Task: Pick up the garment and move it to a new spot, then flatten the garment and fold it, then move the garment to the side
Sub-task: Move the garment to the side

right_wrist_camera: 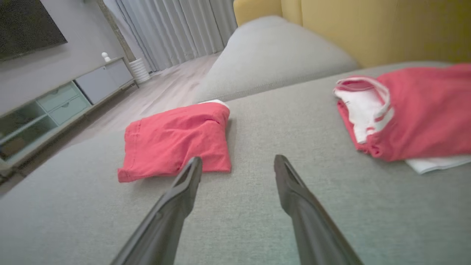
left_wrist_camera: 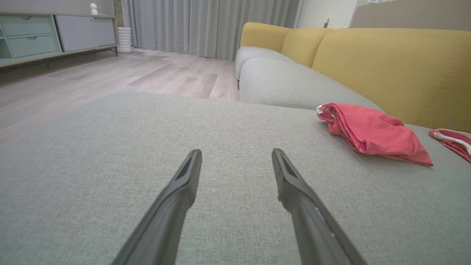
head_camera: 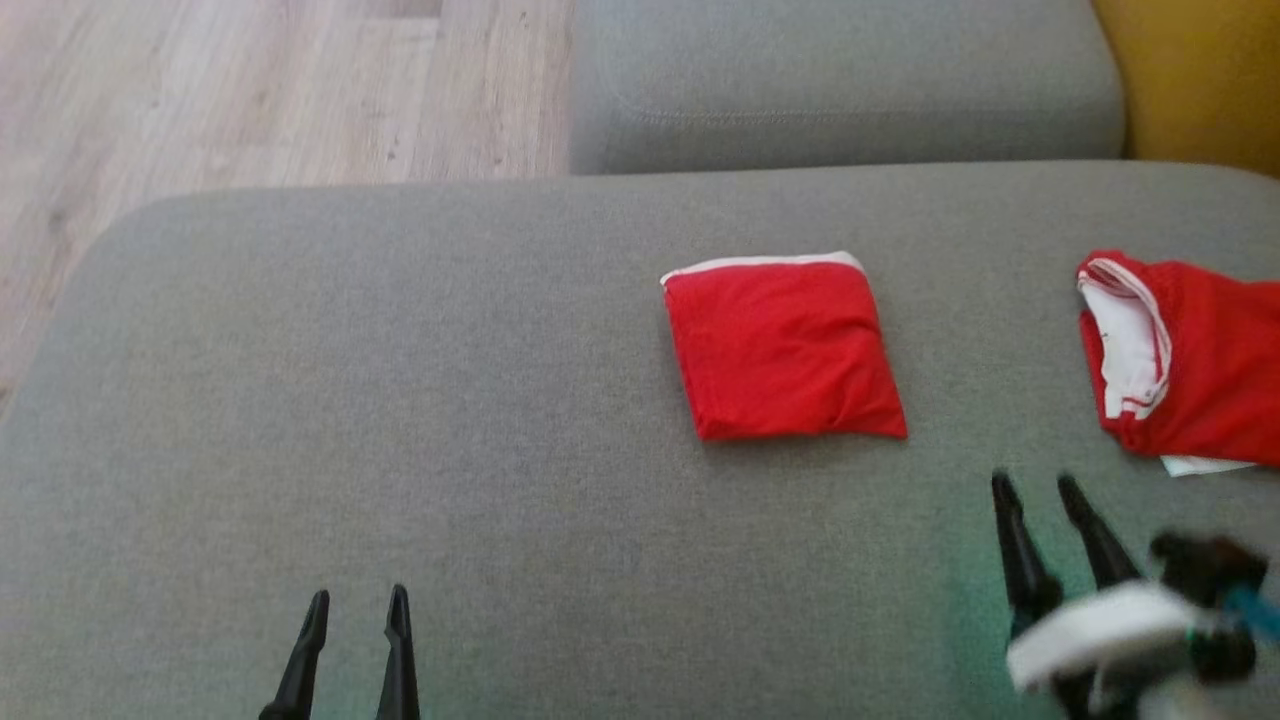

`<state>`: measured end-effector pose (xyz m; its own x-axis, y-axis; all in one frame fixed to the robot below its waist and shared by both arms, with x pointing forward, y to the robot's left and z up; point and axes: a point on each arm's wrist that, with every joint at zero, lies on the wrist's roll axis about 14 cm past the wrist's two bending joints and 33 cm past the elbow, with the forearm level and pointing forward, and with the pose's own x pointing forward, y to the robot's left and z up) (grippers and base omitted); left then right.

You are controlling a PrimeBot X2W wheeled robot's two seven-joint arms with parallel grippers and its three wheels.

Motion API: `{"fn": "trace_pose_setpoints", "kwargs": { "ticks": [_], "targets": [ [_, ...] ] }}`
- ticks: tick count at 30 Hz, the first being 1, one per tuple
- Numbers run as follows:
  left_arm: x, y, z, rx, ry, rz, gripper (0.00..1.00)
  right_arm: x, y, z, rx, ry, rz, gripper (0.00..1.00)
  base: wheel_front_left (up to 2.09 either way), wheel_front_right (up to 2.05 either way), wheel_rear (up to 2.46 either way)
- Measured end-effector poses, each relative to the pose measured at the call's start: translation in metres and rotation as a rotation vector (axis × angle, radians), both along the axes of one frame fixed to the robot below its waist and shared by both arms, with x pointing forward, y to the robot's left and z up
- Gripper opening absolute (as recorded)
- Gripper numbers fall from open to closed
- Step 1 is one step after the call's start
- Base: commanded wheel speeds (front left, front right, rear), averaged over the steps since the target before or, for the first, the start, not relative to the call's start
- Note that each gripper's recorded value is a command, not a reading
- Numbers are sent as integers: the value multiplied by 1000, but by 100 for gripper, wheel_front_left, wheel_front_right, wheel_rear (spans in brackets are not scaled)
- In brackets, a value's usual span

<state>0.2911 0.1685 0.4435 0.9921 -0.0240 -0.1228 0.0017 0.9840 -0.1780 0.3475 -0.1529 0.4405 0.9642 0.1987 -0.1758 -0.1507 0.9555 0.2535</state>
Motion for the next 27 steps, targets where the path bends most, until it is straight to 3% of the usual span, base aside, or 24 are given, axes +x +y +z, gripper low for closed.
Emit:
{"fn": "trace_pose_setpoints", "kwargs": {
  "ticks": [8,13,22,23,24,27],
  "targets": [
    [16,-9,-6,-18,25,-20,100,85,27,28,163,210,108,100,0,0,0],
    [27,-11,-2,-38,14,-16,100,109,43,-4,163,440,158,100,0,0,0],
    [11,5,-16,-38,75,66,100,128,70,-62,191,655,149,100,0,0,0],
    [9,7,-17,-36,80,77,100,129,72,-65,213,661,143,83,0,0,0],
    [9,10,-18,-32,86,88,100,132,76,-65,248,660,137,0,0,0,0],
    [12,10,-20,-28,91,90,100,140,84,-56,318,635,138,0,0,0,0]
  ]
}}
